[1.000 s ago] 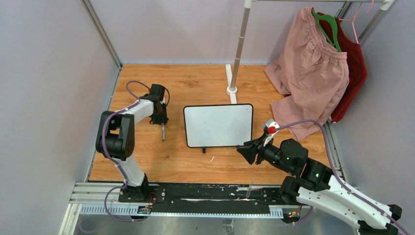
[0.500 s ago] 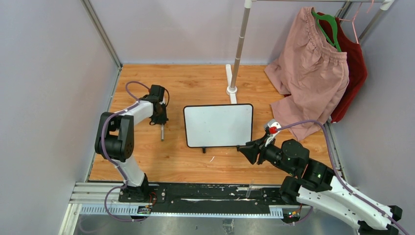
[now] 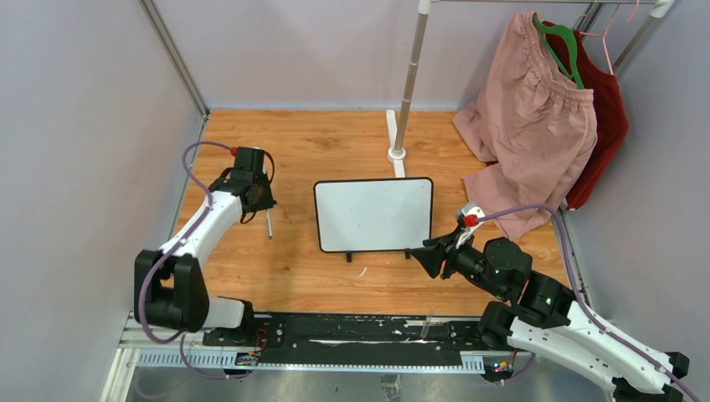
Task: Write a sentence on the whiteboard
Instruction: Open the whiteboard marker at the center of the board.
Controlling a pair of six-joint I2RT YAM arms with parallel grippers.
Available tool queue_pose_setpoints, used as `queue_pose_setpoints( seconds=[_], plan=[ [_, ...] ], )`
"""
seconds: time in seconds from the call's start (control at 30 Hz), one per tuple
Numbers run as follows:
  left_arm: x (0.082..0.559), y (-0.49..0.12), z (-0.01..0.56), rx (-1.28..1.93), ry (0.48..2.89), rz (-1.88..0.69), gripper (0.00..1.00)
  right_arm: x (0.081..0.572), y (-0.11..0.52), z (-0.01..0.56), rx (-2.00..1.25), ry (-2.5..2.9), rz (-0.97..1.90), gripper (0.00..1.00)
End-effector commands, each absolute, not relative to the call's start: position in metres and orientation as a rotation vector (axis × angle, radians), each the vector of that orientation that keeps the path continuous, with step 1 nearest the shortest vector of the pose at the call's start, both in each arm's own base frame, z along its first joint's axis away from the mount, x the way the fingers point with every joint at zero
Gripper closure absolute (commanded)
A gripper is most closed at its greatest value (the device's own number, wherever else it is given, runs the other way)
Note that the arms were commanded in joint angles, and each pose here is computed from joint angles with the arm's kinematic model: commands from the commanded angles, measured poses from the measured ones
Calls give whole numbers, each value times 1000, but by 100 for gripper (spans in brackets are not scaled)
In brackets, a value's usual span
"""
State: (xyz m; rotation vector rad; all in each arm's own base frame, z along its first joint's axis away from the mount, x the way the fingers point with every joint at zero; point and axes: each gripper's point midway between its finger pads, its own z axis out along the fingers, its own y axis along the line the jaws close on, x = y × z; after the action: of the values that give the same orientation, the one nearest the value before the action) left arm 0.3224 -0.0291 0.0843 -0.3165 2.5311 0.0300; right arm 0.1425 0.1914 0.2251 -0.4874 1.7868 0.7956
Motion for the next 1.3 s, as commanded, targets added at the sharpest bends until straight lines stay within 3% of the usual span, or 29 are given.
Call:
queue_pose_setpoints(
  seconds=[0.0, 0.43, 0.53, 0.63, 0.8, 1.27],
  plan=[
    [322, -26, 145, -381, 2363, -25, 100, 143, 192, 249, -483, 1743, 802, 53],
    [286, -96, 327, -214, 1837, -664, 100, 151, 224, 315, -533, 1604, 879, 52],
    [270, -116, 357, -126, 1715, -816, 100, 150, 246, 338, -541, 1526, 981, 45],
    [248, -136, 385, -16, 1594, -977, 100, 152, 270, 355, -531, 1493, 1075, 28],
    [216, -165, 412, 112, 1439, -1212, 100, 150, 310, 381, -591, 1435, 1209, 20],
    [173, -185, 427, 216, 1388, -1357, 100, 162, 374, 417, -539, 1296, 1406, 20]
  ],
)
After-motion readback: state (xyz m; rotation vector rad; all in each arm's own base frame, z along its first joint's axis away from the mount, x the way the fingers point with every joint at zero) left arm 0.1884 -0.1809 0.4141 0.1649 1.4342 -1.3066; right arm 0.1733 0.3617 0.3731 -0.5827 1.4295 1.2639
